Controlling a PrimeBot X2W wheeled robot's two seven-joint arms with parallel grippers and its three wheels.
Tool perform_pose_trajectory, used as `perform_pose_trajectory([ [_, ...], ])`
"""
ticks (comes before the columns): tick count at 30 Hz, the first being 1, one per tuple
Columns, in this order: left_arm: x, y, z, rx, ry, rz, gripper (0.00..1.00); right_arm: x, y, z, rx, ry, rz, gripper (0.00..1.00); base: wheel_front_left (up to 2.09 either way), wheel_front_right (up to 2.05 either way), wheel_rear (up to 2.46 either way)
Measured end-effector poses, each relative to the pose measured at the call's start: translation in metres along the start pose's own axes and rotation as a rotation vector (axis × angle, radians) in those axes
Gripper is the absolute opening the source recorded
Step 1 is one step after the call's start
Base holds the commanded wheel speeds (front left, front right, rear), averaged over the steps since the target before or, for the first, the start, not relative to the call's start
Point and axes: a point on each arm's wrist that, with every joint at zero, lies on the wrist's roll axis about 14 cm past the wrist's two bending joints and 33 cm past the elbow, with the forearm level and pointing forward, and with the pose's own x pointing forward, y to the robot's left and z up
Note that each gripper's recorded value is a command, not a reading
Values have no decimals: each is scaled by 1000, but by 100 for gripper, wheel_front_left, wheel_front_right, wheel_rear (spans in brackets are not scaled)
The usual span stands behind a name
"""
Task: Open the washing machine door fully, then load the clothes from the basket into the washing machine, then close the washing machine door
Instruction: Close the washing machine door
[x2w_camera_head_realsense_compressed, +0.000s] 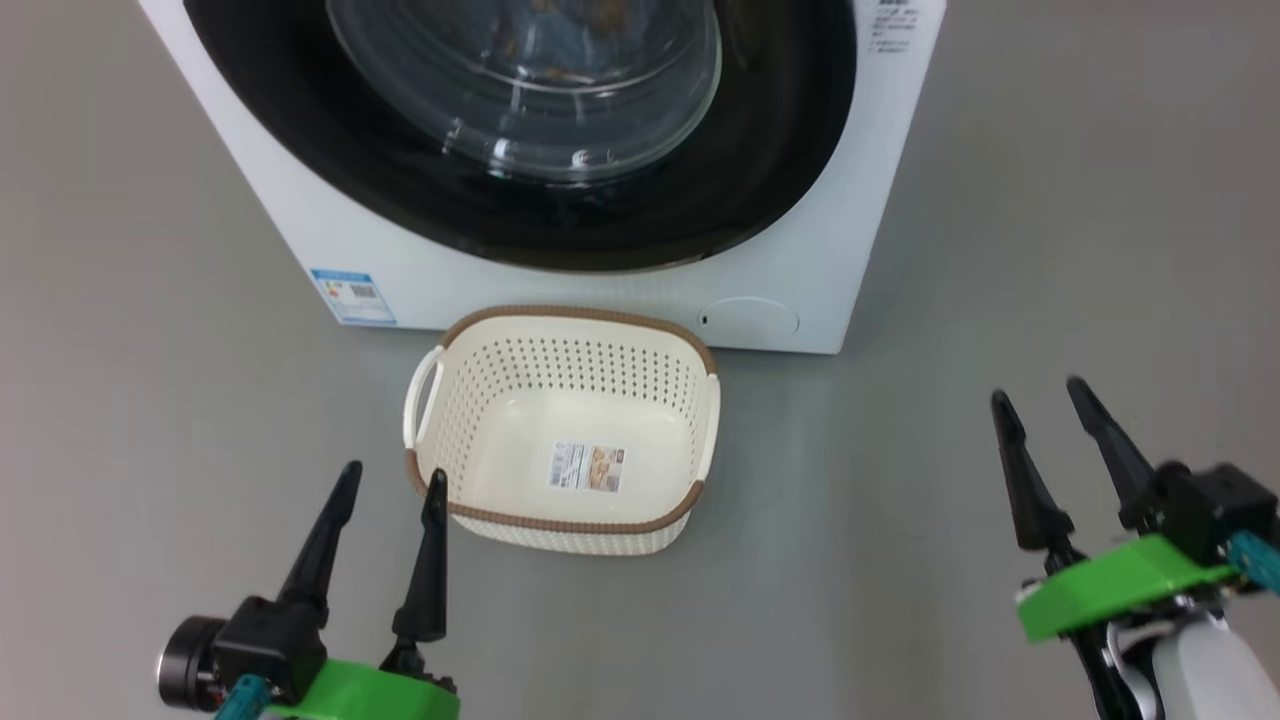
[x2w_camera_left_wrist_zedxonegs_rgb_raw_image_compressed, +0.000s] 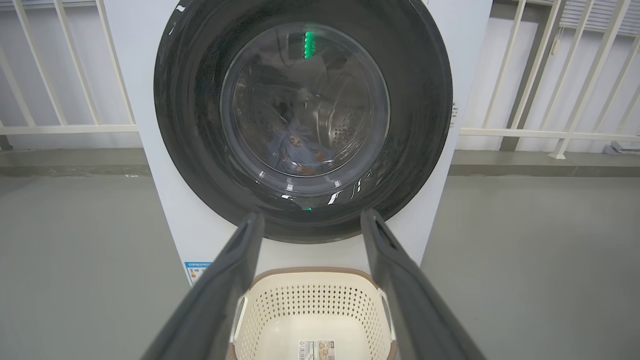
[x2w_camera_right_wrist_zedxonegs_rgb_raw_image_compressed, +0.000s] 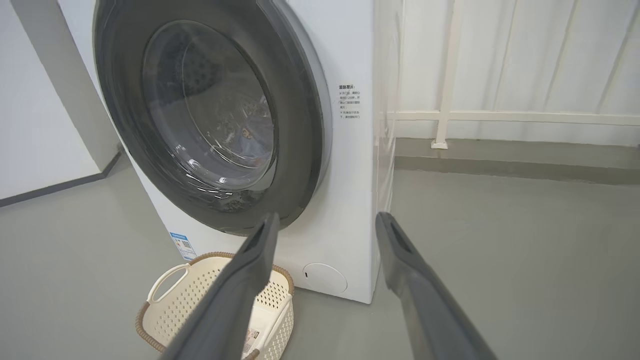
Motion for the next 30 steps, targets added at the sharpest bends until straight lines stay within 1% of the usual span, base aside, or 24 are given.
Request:
perform_pose_trajectory([
  [8, -11, -7, 1, -6, 11, -25, 100, -46, -9, 9, -11, 13, -86, 100, 0, 0, 0],
  [16, -19, -13, 5, -11, 13, -51, 100, -81, -10, 19, -14, 26, -125, 100, 0, 0, 0],
  [24, -30, -15, 6, -9, 24, -63, 100, -101, -6, 29, -31, 24, -136, 100, 0, 0, 0],
  [30, -30, -16, 10, -6, 15, -68, 100, -108, -6, 33, -35, 21, -144, 100, 0, 0, 0],
])
